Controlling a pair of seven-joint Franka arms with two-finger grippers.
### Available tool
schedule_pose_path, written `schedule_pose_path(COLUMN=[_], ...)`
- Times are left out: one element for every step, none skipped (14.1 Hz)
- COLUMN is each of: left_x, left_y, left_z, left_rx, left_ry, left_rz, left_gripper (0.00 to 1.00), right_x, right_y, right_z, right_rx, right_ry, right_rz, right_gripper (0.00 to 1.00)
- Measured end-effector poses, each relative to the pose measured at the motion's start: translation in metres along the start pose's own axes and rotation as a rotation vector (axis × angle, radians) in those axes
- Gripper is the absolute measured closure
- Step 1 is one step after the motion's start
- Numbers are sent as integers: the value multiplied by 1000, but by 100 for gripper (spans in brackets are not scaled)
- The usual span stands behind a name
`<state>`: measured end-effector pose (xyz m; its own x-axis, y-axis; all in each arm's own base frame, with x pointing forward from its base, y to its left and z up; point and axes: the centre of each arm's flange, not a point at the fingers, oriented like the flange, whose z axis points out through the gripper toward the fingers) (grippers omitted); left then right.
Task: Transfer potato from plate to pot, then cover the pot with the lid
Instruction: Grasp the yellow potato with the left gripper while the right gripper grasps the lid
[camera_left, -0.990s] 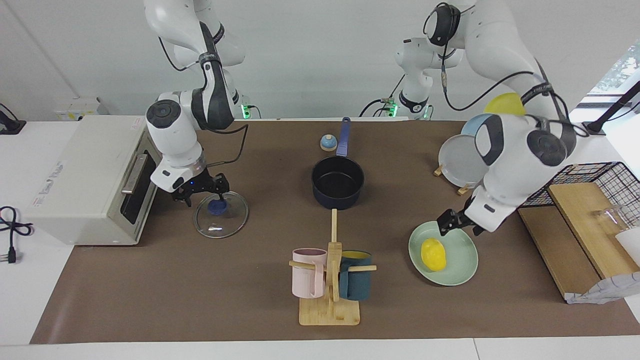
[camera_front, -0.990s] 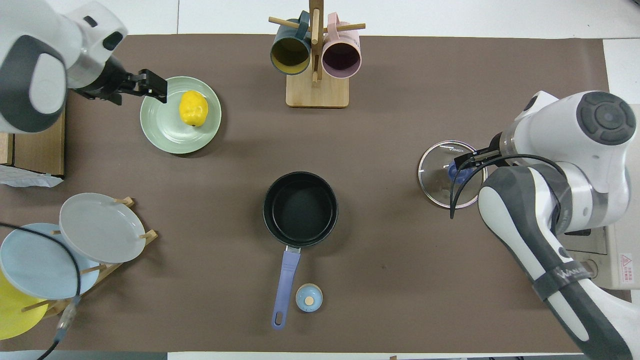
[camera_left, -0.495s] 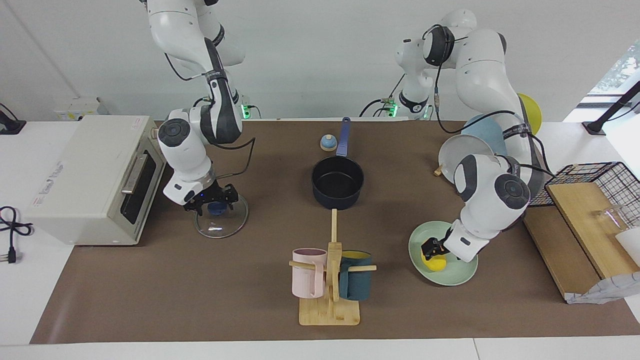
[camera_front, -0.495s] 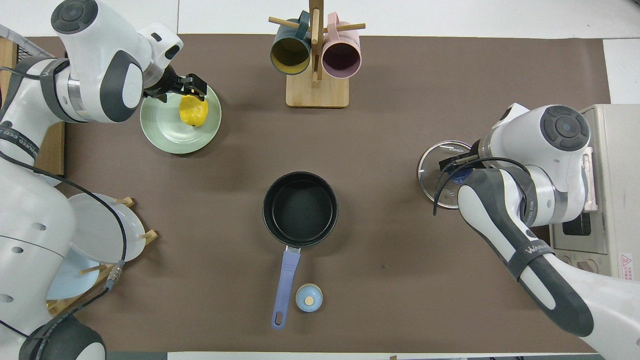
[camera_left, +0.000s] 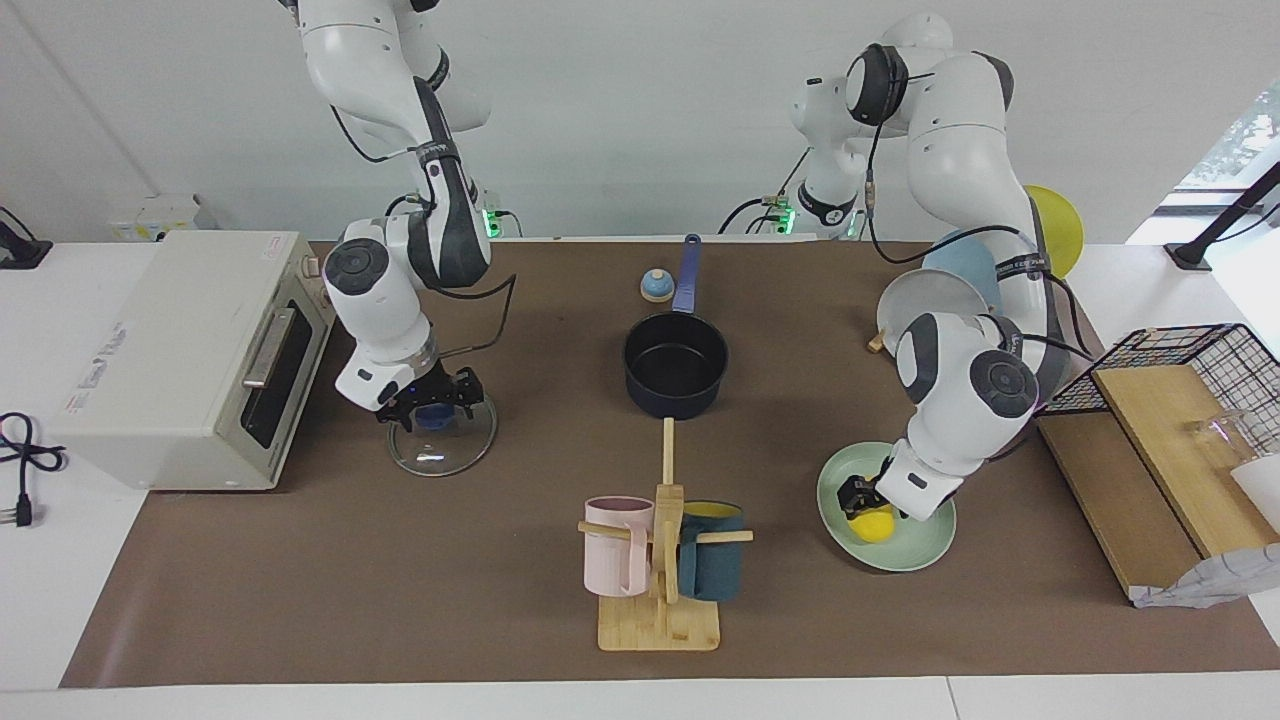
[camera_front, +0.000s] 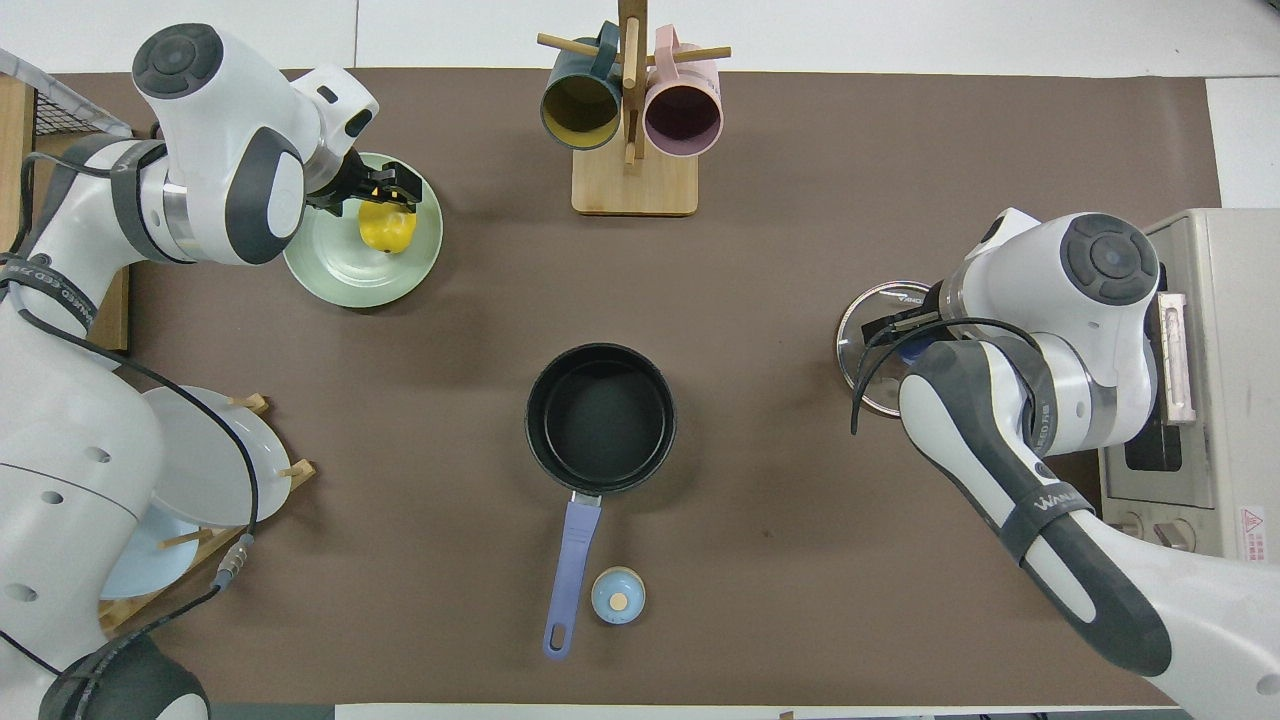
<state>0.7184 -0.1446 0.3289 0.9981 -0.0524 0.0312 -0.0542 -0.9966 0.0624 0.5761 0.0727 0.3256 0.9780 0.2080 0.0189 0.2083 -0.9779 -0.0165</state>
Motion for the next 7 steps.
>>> schedule_pose_path(left_x=[0, 0, 0, 0, 0, 0, -4], left_y=[0, 0, 1, 2, 5, 10, 16], left_z=[-2, -4, -5, -7, -15, -32, -60], left_rx=[0, 0, 0, -1, -4, -10, -20], left_ry=[3, 5, 7, 10, 20, 34, 46], left_rz=[0, 0, 1, 3, 5, 3, -7], left_gripper=[38, 38, 38, 38, 38, 38, 38], right_x=[-1, -2, -3, -4, -4, -4, -4], right_y=[1, 1, 1, 1, 1, 1, 1], right_z=[2, 4, 5, 6, 5, 5, 6], right_rx=[0, 1, 1, 1, 1, 1, 1], right_ry=[-4, -8, -11, -13, -13, -14, -14], right_rz=[-4, -6, -7, -7, -7, -8, -8], right_gripper=[2, 3, 11, 25, 35, 35, 35])
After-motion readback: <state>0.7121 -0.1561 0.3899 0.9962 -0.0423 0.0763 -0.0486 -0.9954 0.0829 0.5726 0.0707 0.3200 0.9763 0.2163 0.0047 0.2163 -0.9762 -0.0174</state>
